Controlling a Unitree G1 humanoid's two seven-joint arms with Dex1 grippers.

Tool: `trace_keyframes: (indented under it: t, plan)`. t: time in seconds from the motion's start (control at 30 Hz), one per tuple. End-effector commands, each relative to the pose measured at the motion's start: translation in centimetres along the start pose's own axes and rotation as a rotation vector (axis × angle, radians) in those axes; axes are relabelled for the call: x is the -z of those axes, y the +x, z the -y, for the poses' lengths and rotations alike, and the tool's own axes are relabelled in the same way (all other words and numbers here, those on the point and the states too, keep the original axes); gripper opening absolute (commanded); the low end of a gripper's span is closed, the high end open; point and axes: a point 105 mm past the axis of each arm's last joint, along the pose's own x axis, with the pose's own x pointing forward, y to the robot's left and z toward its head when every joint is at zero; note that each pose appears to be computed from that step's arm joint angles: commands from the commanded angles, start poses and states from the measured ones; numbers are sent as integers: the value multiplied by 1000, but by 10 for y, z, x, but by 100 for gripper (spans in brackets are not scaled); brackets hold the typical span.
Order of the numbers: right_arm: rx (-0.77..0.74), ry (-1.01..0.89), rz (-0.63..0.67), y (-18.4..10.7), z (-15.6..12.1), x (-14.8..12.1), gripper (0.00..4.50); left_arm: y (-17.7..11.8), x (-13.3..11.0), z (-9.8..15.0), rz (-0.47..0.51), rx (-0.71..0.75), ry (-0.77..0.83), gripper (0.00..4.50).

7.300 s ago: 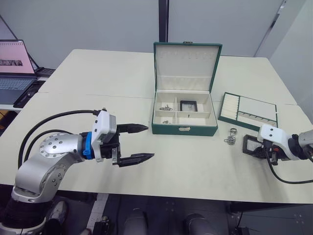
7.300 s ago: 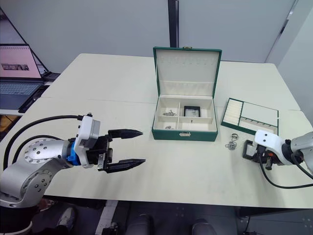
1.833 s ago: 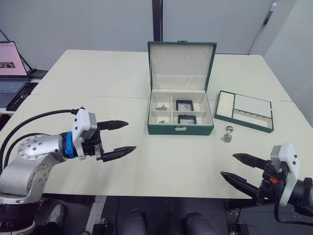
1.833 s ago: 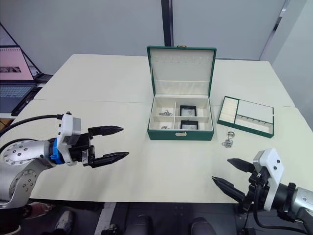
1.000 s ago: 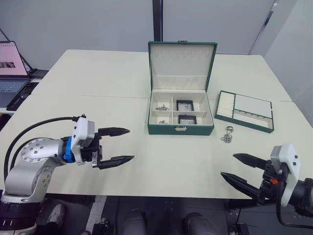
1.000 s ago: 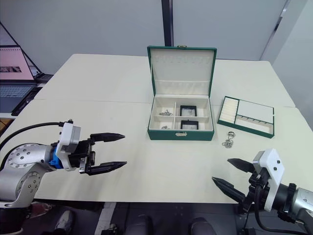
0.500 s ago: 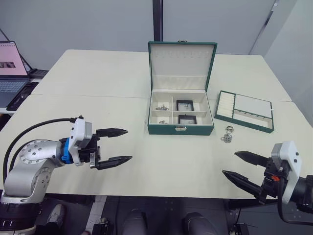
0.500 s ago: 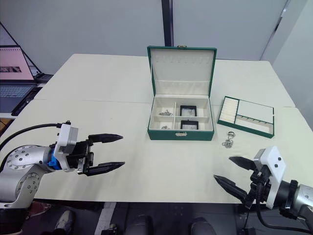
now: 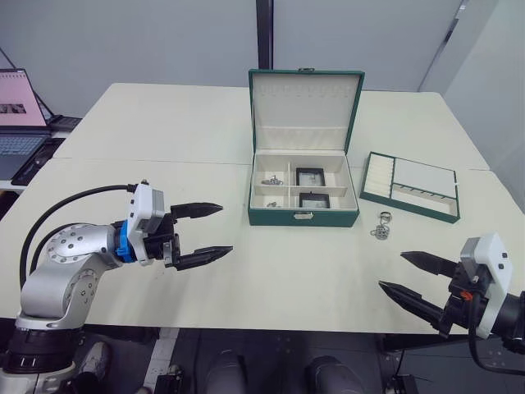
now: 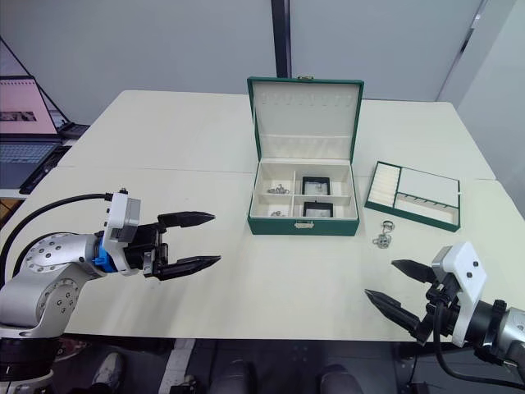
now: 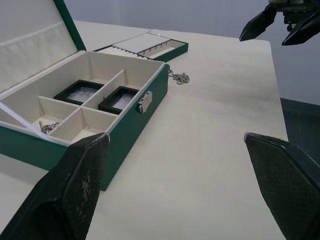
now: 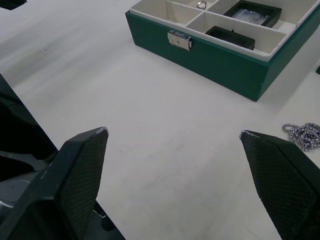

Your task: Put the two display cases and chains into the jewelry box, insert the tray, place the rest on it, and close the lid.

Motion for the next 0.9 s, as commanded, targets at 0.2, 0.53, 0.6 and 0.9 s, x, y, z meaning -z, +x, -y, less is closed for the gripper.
trace_keyframes:
  t: [0.2,0.53,0.6,0.9]
  plan:
    - [136,-178,-124,-2,60,-28,448,14,-23,4,40,32,31,450]
    - [163,-365,-367,24,150,-54,448,24,-27,5,56,24,28,450]
    - [139,-372,-402,29,160,-51,448,25,-28,5,58,22,31,450]
    - [70,-363,-481,49,194,-29,448,21,-29,9,39,-16,34,450]
